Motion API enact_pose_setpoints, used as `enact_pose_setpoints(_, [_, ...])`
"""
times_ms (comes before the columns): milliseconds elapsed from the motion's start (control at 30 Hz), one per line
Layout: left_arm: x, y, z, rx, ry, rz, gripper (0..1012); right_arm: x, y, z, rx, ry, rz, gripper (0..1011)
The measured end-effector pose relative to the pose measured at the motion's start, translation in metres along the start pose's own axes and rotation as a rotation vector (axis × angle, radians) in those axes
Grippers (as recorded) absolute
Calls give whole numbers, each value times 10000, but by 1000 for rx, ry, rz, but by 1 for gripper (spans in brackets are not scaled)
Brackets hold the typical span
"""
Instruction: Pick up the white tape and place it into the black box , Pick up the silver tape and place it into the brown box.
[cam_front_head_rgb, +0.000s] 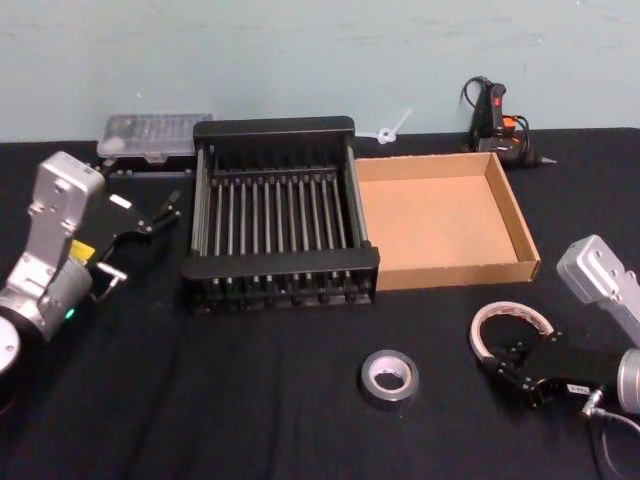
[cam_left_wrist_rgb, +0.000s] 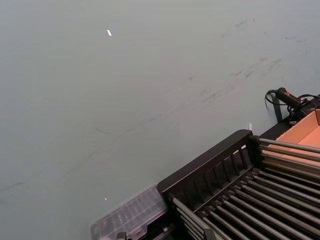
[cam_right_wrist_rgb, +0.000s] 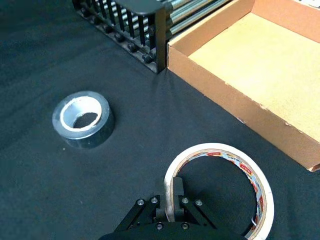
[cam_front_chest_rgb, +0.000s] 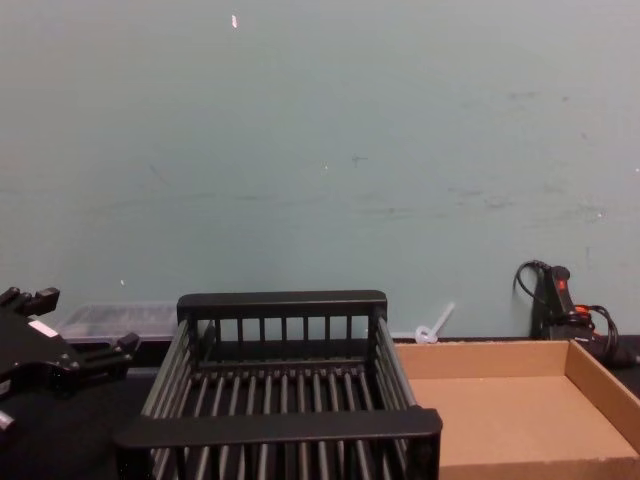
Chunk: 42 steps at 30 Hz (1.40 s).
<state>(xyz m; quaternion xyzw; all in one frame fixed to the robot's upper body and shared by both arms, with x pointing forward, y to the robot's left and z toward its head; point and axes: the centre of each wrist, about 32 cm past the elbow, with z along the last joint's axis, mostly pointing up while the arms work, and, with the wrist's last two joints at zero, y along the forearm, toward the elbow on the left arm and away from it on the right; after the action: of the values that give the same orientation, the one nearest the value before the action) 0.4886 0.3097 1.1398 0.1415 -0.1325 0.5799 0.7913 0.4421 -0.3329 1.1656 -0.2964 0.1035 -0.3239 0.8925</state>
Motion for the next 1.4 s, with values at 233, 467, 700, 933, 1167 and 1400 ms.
enact_pose_setpoints(233, [0, 0, 0, 0, 0, 0, 1001, -12, -53, 81, 29, 4, -9, 98])
enact_pose_setpoints(467, [0, 0, 0, 0, 0, 0, 1001, -58, -134, 203, 91, -44, -27, 98])
enact_pose_setpoints(700, [0, 0, 0, 0, 0, 0, 1001, -61, -134, 343, 152, -114, -58, 98])
enact_pose_setpoints(933, [0, 0, 0, 0, 0, 0, 1002, 4, -27, 449, 178, -147, -75, 98])
enact_pose_setpoints(1167, [0, 0, 0, 0, 0, 0, 1002, 91, 125, 554, 193, -166, -81, 98])
enact_pose_setpoints(1400, [0, 0, 0, 0, 0, 0, 1001, 162, 251, 659, 211, -172, -82, 98])
